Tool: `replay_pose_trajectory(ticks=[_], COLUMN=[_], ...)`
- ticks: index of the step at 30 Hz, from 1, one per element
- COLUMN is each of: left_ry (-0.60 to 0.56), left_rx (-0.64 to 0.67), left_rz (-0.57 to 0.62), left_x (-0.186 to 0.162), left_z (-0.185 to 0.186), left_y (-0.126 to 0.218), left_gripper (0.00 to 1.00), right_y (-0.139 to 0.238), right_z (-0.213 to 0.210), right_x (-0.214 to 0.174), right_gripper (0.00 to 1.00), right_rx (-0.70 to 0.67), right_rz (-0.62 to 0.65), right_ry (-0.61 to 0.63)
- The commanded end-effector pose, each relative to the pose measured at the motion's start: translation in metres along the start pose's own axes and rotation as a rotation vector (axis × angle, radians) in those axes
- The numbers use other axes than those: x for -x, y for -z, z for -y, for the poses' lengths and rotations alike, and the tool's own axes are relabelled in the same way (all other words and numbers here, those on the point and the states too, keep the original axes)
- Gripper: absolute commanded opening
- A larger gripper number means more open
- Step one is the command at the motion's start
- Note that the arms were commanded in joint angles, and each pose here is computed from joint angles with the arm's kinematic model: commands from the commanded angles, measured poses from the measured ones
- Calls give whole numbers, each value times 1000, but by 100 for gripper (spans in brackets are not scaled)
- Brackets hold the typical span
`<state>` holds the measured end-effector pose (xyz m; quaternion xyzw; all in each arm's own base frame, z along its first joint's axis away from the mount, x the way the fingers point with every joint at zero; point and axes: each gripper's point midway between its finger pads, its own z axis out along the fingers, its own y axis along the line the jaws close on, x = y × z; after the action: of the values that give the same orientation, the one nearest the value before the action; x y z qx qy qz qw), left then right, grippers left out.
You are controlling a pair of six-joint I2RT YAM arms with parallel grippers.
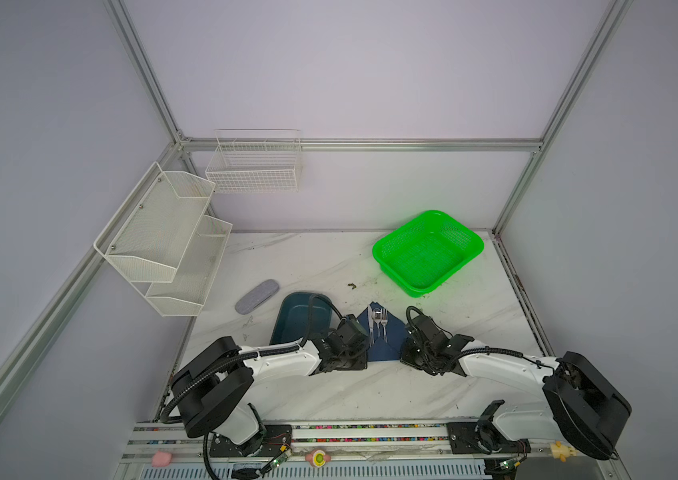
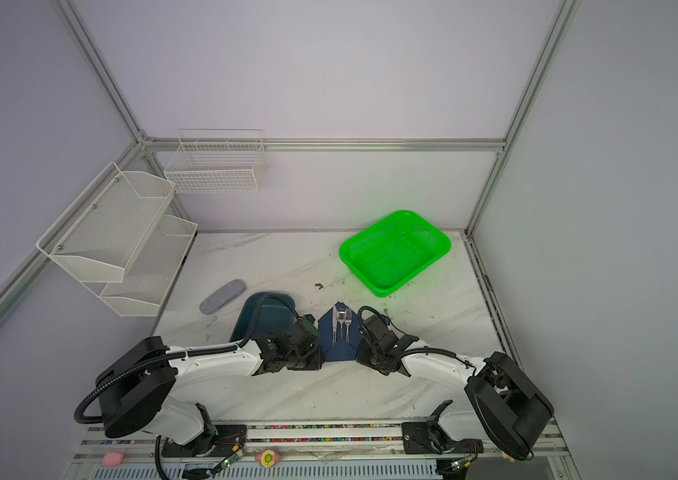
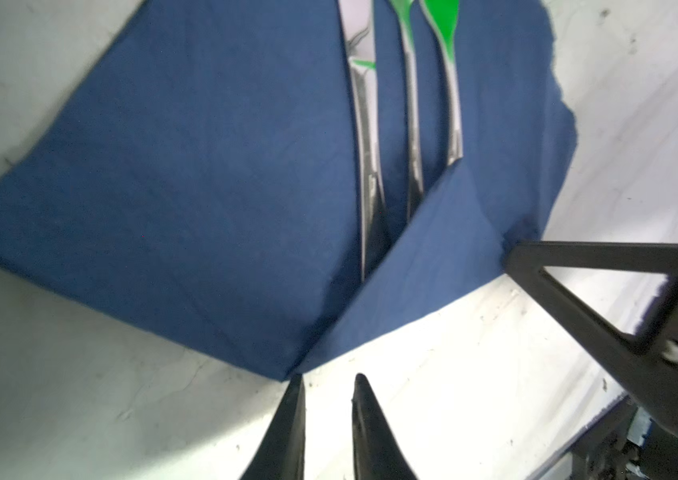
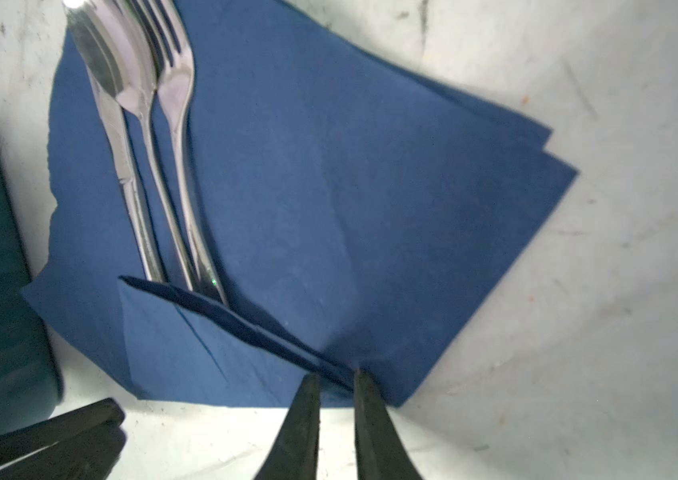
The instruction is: Place the utensils on the paper napkin and roll it up
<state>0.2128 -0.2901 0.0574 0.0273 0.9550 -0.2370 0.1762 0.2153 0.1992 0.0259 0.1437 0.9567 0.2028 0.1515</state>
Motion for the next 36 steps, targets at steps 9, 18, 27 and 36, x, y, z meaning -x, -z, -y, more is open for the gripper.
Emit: replay_pose_trajectory(ticks=[9, 18, 27, 36], left_ry=[-80, -98, -106, -114], left_rx=[-271, -282, -232, -198], left_rz=[13, -38, -40, -34], left_x=[38, 38, 35, 37], left_z=[90, 101, 93, 89], left_y=[10, -15, -33, -43], left_gripper=[18, 18, 16, 13], right_y=[-3, -1, 0, 2], right_z=[16, 15, 12, 7], right_x=[-3, -2, -1, 1], right_gripper=[21, 21, 21, 21], right_rx=[-68, -62, -50, -32], right_rz=[-11, -5, -5, 1], right_ry=[8, 8, 20, 31])
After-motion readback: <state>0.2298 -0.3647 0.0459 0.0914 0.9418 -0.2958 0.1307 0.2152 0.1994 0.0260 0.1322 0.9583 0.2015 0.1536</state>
